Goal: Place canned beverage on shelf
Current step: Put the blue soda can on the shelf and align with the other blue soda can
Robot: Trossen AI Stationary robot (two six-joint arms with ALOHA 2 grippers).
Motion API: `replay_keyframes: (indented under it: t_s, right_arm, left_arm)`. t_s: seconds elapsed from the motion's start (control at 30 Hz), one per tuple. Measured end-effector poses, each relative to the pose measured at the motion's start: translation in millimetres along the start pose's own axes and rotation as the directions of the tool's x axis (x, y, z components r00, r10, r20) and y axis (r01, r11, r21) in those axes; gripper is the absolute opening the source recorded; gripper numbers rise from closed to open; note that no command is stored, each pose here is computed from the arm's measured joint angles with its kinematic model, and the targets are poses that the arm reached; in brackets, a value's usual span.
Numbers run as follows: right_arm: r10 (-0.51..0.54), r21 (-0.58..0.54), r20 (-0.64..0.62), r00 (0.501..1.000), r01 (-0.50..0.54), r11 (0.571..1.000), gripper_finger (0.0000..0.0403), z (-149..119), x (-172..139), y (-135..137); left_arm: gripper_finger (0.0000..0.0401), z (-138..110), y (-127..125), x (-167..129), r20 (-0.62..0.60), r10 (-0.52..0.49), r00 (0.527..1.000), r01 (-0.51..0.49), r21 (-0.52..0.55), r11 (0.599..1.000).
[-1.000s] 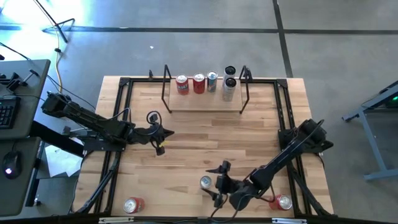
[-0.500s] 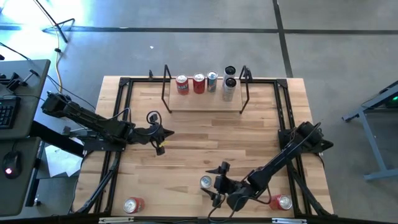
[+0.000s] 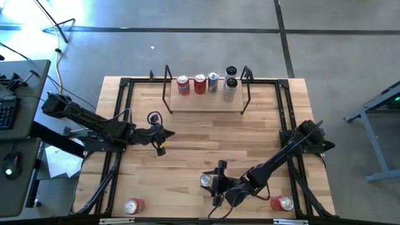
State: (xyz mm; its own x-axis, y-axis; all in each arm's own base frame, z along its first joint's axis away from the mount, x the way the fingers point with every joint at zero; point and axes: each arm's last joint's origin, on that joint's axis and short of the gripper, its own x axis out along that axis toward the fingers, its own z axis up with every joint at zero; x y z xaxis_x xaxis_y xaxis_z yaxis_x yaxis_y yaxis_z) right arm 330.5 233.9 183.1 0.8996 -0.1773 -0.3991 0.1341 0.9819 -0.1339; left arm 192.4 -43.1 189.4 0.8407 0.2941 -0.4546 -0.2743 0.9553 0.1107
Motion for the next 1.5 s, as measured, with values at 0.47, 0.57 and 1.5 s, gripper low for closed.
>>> replay_keyframes:
  t_s: [0.47, 0.57, 1.5]
  right_arm:
    - [0.081, -0.277, 0.009, 0.997, -0.075, 0.958, 0.0221, 95, -22, -147]
    - [0.076, -0.295, 0.021, 0.997, -0.067, 0.953, 0.0221, 107, -22, -200]
    - [0.124, -0.156, -0.089, 0.988, -0.137, 0.978, 0.0221, 38, 33, -413]
  left_arm:
    - [0.0001, -1, -1, 0, -0.012, -0.028, 1.000, 0.028, 0.003, 1.000]
    - [0.0001, -1, -1, 0, -0.013, -0.029, 0.999, 0.029, 0.004, 1.000]
    - [0.0000, 1, -1, 0, 0.008, -0.033, 0.999, 0.032, 0.080, 0.996]
